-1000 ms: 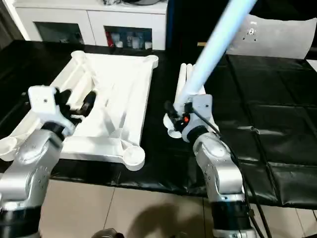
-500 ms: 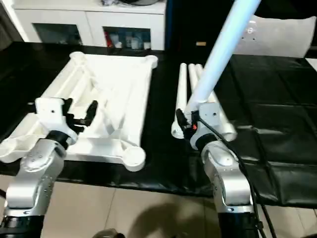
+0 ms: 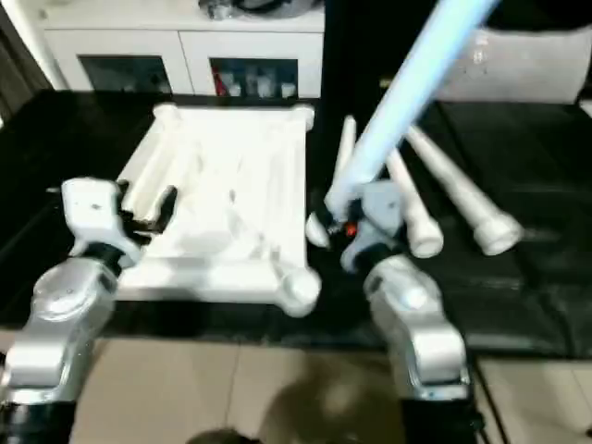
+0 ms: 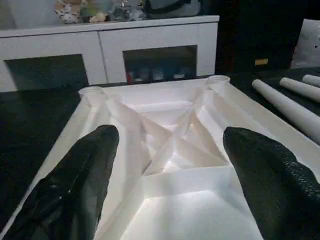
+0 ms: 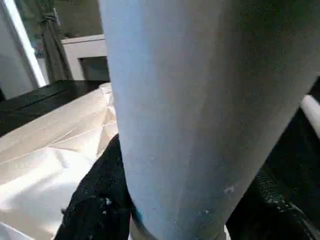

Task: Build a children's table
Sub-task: Move to table

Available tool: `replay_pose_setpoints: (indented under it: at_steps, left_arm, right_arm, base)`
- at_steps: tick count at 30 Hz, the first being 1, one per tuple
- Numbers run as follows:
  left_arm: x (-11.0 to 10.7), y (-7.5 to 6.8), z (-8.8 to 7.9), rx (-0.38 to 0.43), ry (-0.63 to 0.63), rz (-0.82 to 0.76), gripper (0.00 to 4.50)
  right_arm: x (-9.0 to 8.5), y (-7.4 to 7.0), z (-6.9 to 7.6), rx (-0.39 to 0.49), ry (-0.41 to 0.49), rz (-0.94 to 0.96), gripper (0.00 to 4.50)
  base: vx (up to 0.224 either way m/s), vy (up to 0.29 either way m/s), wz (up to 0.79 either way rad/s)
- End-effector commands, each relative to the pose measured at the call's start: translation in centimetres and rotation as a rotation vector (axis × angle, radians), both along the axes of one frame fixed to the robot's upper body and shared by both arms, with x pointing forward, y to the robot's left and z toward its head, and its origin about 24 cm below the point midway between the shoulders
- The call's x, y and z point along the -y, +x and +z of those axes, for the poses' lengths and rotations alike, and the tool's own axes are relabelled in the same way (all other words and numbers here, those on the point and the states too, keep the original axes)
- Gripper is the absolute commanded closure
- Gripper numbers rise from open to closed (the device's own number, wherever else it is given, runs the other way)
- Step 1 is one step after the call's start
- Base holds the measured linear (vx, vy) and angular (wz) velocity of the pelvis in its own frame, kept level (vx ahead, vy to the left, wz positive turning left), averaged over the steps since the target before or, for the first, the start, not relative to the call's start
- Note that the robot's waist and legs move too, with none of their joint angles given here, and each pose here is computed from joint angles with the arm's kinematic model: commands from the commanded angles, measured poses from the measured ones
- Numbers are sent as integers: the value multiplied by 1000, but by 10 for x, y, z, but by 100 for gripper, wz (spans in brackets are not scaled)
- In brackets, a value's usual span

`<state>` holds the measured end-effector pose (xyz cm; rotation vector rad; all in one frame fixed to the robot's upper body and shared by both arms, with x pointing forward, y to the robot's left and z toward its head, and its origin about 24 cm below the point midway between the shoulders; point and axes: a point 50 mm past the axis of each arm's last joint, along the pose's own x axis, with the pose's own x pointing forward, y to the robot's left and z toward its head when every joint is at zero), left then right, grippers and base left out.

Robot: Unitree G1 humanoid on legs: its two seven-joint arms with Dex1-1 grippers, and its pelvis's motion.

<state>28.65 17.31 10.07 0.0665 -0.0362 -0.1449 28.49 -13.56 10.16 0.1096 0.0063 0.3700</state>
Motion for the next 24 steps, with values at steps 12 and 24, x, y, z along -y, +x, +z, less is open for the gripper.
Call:
replay_pose_setpoints:
  at_steps: [12, 24]
  left_arm:
    - [1, -7, -4, -10, 31, -2, 64]
    - [6, -5, -3, 2, 48, -10, 64]
  right_arm:
    - [0, -3, -8, -37, -37, -1, 260]
    - [-3, -5, -14, -60, -53, -3, 260]
  base:
    - [-40, 31, 1]
    - [-22, -9, -1]
